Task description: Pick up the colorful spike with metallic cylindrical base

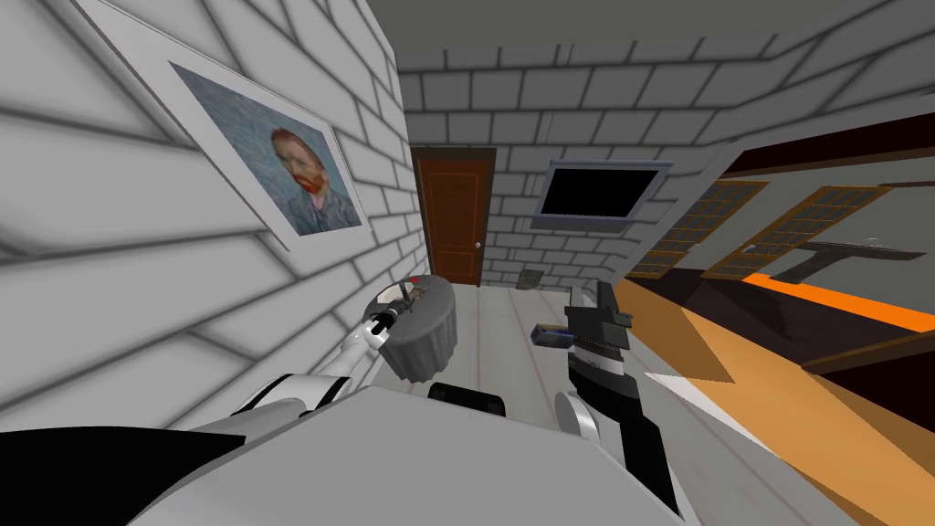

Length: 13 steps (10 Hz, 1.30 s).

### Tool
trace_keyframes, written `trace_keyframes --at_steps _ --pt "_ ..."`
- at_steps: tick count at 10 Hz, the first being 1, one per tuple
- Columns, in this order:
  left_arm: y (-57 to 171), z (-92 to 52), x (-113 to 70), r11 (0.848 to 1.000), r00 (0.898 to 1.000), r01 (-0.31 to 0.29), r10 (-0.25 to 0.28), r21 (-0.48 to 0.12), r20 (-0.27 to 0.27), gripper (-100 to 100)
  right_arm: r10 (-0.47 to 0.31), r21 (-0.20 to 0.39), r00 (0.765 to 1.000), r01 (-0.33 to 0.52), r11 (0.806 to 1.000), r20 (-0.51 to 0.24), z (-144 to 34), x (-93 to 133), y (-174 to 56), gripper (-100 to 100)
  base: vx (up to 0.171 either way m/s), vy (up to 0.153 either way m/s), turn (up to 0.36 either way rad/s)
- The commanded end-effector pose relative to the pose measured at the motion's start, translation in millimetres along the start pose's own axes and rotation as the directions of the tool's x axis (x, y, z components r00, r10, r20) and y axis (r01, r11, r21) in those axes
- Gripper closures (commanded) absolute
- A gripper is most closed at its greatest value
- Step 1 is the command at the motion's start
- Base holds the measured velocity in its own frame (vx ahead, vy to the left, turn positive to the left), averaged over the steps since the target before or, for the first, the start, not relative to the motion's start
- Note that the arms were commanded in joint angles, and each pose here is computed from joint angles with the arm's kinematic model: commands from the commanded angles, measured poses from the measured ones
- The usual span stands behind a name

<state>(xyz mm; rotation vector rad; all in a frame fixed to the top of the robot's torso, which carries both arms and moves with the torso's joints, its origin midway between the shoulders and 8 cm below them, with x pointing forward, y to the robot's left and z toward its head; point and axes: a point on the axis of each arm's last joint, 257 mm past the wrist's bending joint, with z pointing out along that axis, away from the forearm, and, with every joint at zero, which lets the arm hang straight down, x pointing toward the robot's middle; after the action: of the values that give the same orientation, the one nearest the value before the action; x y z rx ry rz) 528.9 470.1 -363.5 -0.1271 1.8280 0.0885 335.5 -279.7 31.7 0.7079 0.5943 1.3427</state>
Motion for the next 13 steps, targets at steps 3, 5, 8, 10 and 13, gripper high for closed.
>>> trace_keyframes --at_steps 3,5,8,10,13 --pt "-34 3.5 8.9 0.999 1.0 -0.015 0.016 0.042 -0.016 -100 0.0 0.0 1.0 0.0 1.0 0.0 0.0 0 0 0 0.017 0.017 0.106" --pt "-69 5.5 15.9 0.996 0.999 -0.028 0.03 0.086 -0.026 -100 0.0 0.0 1.0 0.0 1.0 0.0 0.0 0 0 0 0.055 0.067 0.202" --pt "-104 6.2 21.4 0.991 0.998 -0.04 0.045 0.128 -0.033 -100 0.0 0.0 1.0 0.0 1.0 0.0 0.0 0 0 0 0.044 0.052 0.138" --pt "-139 5.5 25.4 0.984 0.998 -0.051 0.058 0.17 -0.036 -100 0.0 0.0 1.0 0.0 1.0 0.0 -0.1 0 0 0 0.091 0.078 0.287" --pt "-208 0.4 27.9 0.966 0.996 -0.073 0.084 0.249 -0.031 -100 0.0 0.0 1.0 0.0 1.0 0.0 0.0 0 0 0 0.068 0.064 0.217"
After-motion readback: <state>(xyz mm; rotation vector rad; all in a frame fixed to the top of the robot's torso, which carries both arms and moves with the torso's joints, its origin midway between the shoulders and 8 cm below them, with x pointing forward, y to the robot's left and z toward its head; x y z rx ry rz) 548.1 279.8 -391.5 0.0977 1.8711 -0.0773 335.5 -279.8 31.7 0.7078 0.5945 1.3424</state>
